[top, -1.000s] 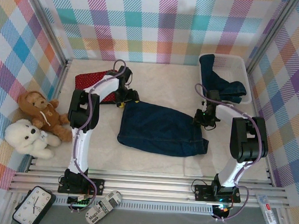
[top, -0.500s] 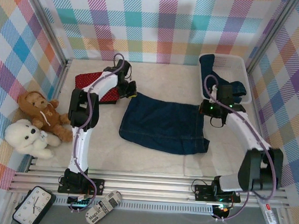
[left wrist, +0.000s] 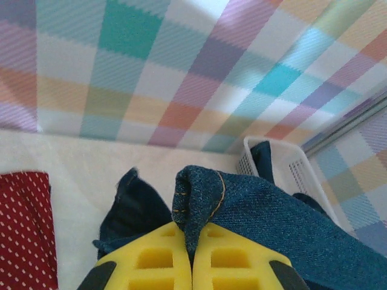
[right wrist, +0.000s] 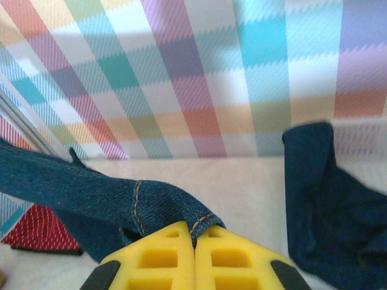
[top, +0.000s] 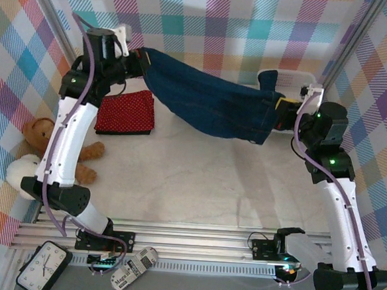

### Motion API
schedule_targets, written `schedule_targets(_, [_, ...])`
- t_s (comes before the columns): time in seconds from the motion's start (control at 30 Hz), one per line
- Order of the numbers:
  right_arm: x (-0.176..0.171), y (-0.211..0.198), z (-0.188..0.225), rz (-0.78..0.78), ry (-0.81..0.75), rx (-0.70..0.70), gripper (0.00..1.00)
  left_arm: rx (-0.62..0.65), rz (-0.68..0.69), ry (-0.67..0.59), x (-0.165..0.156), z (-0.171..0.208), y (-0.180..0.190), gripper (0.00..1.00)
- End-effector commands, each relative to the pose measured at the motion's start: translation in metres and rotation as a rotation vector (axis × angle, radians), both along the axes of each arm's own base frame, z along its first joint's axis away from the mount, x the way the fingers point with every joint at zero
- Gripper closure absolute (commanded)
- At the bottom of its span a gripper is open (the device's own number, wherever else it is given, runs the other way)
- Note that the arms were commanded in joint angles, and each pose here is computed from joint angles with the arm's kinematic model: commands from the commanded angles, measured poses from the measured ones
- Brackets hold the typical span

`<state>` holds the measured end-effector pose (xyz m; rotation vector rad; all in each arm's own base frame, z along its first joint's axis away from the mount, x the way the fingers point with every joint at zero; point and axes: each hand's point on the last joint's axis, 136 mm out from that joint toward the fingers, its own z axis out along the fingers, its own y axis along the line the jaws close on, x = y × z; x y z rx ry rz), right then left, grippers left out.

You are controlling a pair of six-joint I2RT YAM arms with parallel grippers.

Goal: Fold and stack the skirts

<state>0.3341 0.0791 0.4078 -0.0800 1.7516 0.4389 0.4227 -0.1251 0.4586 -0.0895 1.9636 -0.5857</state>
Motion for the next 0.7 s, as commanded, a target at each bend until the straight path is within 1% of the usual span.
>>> schedule_targets(0.0, [0.010,-0.008,0.057,-0.045,-0.203,-0.044,1.00,0.094,0.069,0.012,0.018,-0.007,0.017,1.00])
schedule_targets(0.13, [0.045,-0.010,0.067,-0.083,-0.234,-0.068,1.00,0.132,0.079,0.009,0.045,-0.005,0.017,1.00])
schedule_targets(0.23, [0.084,-0.007,0.067,-0.084,-0.238,-0.090,1.00,0.143,0.102,0.013,0.081,-0.013,0.020,1.00])
schedule_targets(0.3, [0.112,-0.002,0.068,-0.071,-0.235,-0.100,1.00,0.139,0.137,0.001,0.106,-0.017,0.028,1.00])
schedule_targets(0.43, [0.161,0.009,0.073,-0.031,-0.239,-0.103,1.00,0.103,0.237,-0.103,0.149,-0.009,0.053,1.00])
schedule_targets(0.5, [0.179,0.014,0.081,-0.012,-0.252,-0.105,1.00,0.068,0.286,-0.164,0.161,0.002,0.068,1.00])
schedule_targets(0.57, [0.192,0.019,0.090,0.011,-0.263,-0.111,1.00,0.050,0.325,-0.227,0.163,0.020,0.079,1.00])
schedule_targets(0.63, [0.195,0.025,0.101,0.045,-0.285,-0.130,1.00,0.050,0.314,-0.292,0.157,0.042,0.079,1.00])
schedule_targets(0.67, [0.193,0.028,0.103,0.071,-0.296,-0.151,1.00,0.057,0.283,-0.320,0.152,0.052,0.074,1.00])
